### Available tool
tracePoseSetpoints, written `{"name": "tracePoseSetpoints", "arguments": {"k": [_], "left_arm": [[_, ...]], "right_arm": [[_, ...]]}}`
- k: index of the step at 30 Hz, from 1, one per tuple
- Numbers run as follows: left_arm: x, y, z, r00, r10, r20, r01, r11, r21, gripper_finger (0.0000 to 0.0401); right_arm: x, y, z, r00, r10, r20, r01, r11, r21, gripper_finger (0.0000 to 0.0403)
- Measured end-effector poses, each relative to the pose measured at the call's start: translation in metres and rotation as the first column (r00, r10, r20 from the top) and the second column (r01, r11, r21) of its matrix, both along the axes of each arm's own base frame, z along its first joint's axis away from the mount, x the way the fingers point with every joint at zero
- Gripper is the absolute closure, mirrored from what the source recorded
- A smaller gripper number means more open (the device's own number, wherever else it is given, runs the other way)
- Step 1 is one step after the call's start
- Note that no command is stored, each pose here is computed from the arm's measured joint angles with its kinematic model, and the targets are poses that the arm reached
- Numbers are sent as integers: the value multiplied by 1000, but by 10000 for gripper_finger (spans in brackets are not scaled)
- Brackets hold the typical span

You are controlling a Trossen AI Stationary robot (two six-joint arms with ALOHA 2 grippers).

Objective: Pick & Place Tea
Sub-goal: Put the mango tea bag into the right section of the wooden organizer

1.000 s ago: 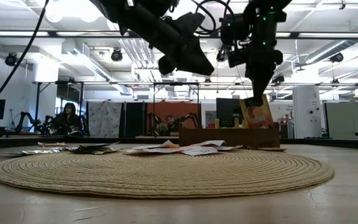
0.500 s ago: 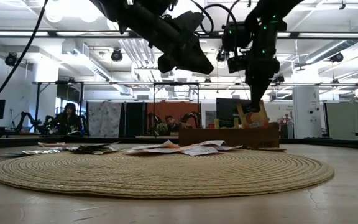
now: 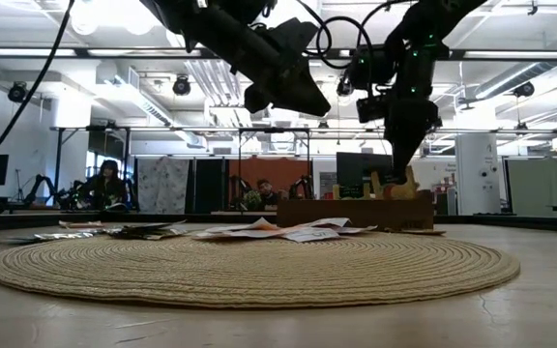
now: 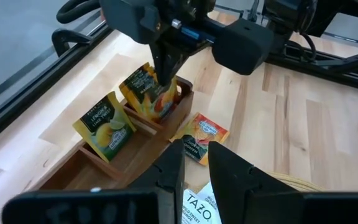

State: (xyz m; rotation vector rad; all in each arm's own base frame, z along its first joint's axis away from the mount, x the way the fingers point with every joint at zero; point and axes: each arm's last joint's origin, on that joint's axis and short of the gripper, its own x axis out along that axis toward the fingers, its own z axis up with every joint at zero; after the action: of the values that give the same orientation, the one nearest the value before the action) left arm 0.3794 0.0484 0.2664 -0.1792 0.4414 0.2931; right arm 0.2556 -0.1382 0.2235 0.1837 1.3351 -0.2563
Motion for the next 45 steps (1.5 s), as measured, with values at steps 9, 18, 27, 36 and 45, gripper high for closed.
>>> {"name": "tracePoseSetpoints", "arguments": {"k": [9, 18, 27, 36, 45], "left_arm": [[0, 0, 0, 1000, 3, 0, -3, 1000, 1, 334], [0, 0, 0, 1000, 19, 0, -19, 1000, 9, 334], [0, 0, 0, 1000, 19, 0, -19, 1000, 9, 334], [0, 1, 0, 1000, 18, -1, -18, 1000, 12, 334], [0, 1, 0, 1000, 18, -2, -18, 1000, 12, 334]], "right_arm": [[-11, -1, -16, 998, 13, -59, -12, 1000, 16, 394], [-10, -7, -13, 995, 15, -97, -26, 993, -119, 394], [-11, -6, -12, 994, 26, -109, -38, 993, -114, 394], [-12, -5, -7, 996, 14, -90, -25, 992, -122, 380], [-20, -1, 11, 999, -6, -49, -3, 983, -183, 307]]}}
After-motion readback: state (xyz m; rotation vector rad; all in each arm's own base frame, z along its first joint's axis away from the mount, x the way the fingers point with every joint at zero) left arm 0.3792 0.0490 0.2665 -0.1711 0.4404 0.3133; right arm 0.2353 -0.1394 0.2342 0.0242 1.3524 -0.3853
